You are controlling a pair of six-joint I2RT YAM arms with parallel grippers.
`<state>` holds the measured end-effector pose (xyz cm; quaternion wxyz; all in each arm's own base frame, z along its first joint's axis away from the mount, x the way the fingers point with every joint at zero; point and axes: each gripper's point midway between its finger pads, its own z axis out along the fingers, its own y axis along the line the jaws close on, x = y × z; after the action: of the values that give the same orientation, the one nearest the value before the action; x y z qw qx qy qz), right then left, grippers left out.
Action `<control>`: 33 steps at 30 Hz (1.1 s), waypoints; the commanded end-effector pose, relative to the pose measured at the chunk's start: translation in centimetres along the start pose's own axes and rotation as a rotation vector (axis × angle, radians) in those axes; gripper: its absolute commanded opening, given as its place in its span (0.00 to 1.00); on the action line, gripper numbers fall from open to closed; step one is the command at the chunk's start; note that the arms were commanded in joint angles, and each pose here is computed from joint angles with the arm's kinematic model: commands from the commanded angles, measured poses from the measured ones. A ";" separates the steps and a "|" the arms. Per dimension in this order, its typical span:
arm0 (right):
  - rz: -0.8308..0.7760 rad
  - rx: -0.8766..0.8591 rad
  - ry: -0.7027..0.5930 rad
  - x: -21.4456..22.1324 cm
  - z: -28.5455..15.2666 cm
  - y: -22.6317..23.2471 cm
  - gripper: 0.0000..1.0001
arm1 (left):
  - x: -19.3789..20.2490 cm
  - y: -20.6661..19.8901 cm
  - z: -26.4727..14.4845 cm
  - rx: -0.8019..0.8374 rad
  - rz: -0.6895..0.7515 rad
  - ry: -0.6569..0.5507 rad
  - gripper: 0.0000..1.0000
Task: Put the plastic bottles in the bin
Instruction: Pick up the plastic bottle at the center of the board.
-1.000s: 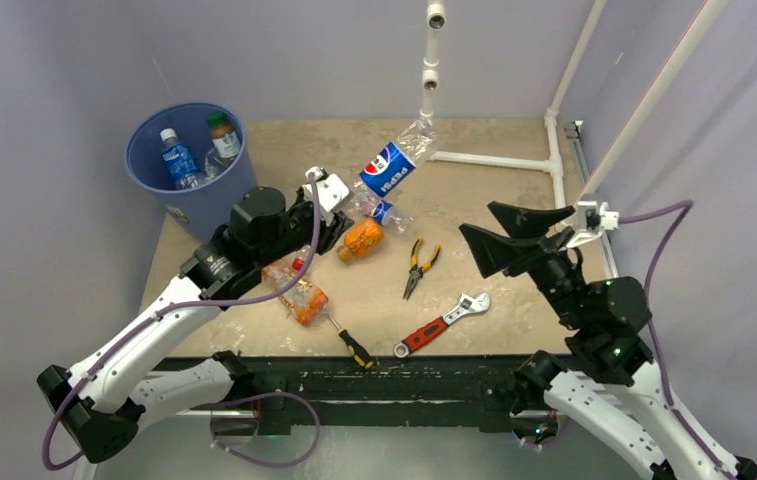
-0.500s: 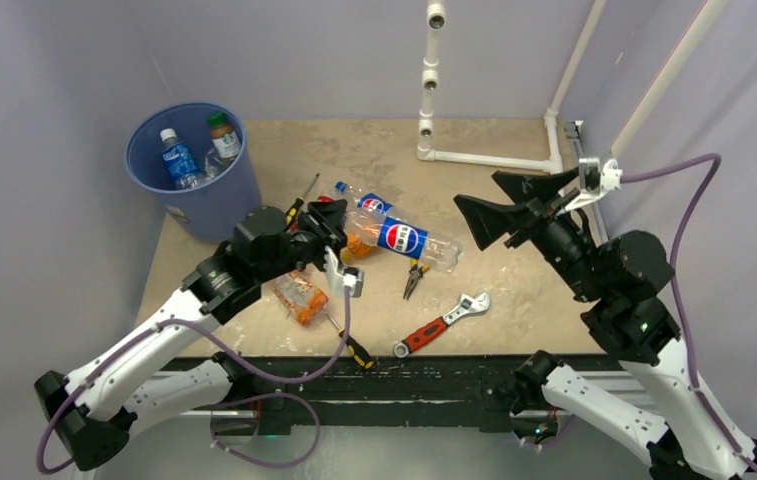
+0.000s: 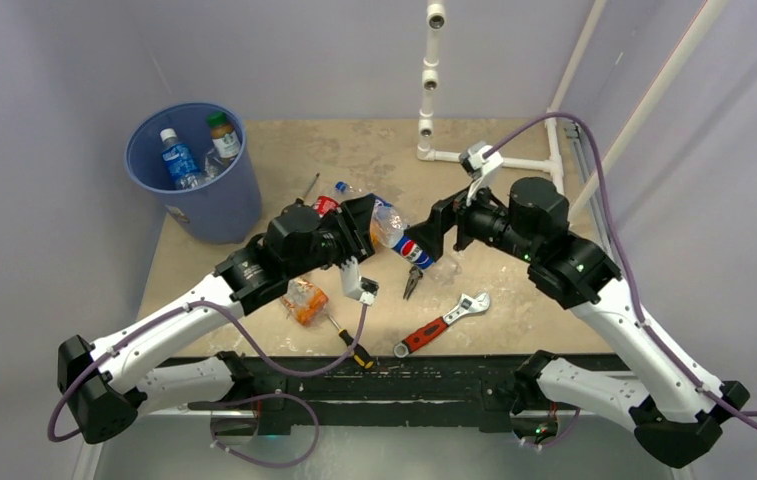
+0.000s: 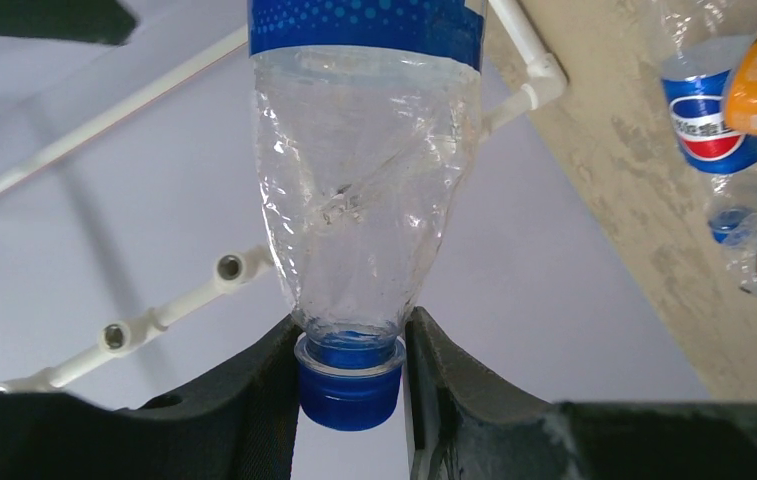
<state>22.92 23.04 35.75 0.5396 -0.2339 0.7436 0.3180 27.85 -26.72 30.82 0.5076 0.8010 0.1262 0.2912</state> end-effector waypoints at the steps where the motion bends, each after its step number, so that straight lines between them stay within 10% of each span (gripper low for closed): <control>1: -0.042 -0.100 0.054 2.4 0.2 1.2 0.98 | 1.4 4.8 -1.1 -0.110 0.082 0.033 0.00; 16: 0.034 -0.050 0.044 7.0 2.5 -0.6 0.90 | 0.2 7.0 -1.1 -0.161 0.032 -0.049 0.00; 22: 0.021 -0.070 0.018 6.5 2.9 -0.3 0.66 | -0.8 6.9 -0.9 -0.165 -0.015 -0.083 0.00; 30: 0.012 -0.078 -0.018 5.7 2.1 0.0 0.46 | -1.0 8.7 -2.2 -0.261 -0.151 -0.125 0.42; 31: 0.012 -0.076 -0.031 5.4 1.9 -0.1 0.45 | -1.0 8.9 -2.3 -0.270 -0.162 -0.124 0.70; 33: 0.010 -0.072 -0.065 4.7 1.2 0.0 0.43 | -0.8 9.1 -2.5 -0.285 -0.201 -0.124 0.93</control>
<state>21.66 24.57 27.07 0.4894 -0.2655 0.7561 0.3441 26.79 -28.88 34.70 0.5717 0.7720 0.1315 0.2448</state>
